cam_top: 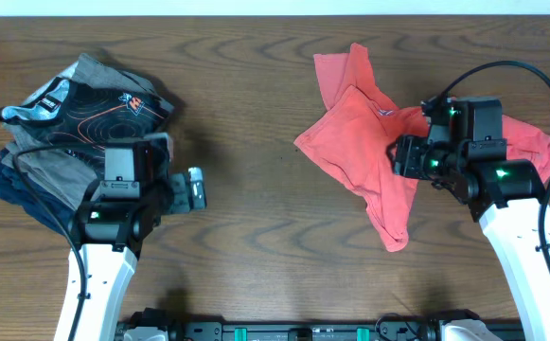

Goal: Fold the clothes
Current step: 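Drag the orange t-shirt with the right gripper to table center, then grasp the t-shirt edge with the left gripper and pull left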

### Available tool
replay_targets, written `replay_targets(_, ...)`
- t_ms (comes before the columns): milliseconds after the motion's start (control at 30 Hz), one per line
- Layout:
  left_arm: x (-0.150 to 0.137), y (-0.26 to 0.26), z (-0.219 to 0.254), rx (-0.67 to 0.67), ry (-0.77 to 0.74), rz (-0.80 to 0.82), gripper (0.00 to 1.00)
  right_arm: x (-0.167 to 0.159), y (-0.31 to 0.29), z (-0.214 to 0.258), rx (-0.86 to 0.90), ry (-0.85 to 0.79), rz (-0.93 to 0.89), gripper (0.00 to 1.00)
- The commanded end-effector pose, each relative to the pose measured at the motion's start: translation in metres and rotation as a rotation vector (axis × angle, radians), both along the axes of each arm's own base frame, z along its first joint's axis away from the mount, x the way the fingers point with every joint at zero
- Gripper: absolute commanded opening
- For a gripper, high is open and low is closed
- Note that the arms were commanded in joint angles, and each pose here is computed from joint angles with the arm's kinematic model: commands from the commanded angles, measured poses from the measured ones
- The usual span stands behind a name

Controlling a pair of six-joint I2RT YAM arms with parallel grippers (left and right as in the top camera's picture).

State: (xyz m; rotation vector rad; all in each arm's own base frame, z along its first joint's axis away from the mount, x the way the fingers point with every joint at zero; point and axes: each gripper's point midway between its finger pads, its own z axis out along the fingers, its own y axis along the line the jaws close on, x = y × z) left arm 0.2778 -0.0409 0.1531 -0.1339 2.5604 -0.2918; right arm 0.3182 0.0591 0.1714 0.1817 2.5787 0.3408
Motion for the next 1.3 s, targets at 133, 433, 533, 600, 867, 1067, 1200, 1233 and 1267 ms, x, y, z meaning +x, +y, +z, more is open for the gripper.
replay_targets(133,0.039,-0.061,0.03,-0.336,-0.099,-0.055,0.98,-0.014,-0.084,-0.003,-0.247,0.05,-0.433,0.69)
replay_targets(433,0.06,-0.156,-0.048,-0.439,0.113,-0.11,0.98,-0.035,-0.121,-0.012,-0.219,0.145,-0.546,0.77)
replay_targets(533,0.056,-0.196,-0.078,-0.5,0.196,-0.117,0.98,-0.039,-0.125,-0.014,-0.211,0.164,-0.542,0.77)
replay_targets(600,0.049,-0.227,-0.089,-0.562,0.235,-0.17,0.98,-0.041,-0.128,-0.015,-0.207,0.173,-0.548,0.77)
replay_targets(867,0.019,-0.31,-0.123,-0.703,0.342,-0.174,0.98,-0.047,-0.133,-0.016,-0.212,0.193,-0.552,0.79)
replay_targets(1067,0.01,-0.334,-0.145,-0.727,0.359,-0.057,0.98,-0.053,-0.132,-0.019,-0.215,0.22,-0.549,0.79)
replay_targets(1200,0.017,-0.343,-0.148,-0.754,0.308,-0.005,0.95,-0.055,-0.132,-0.02,-0.223,0.229,-0.535,0.79)
replay_targets(1233,0.019,-0.342,-0.15,-0.749,0.295,0.011,0.9,-0.055,-0.132,-0.02,-0.224,0.23,-0.531,0.79)
replay_targets(1267,0.023,-0.339,-0.151,-0.739,0.277,0.028,0.8,-0.055,-0.132,-0.02,-0.225,0.232,-0.531,0.79)
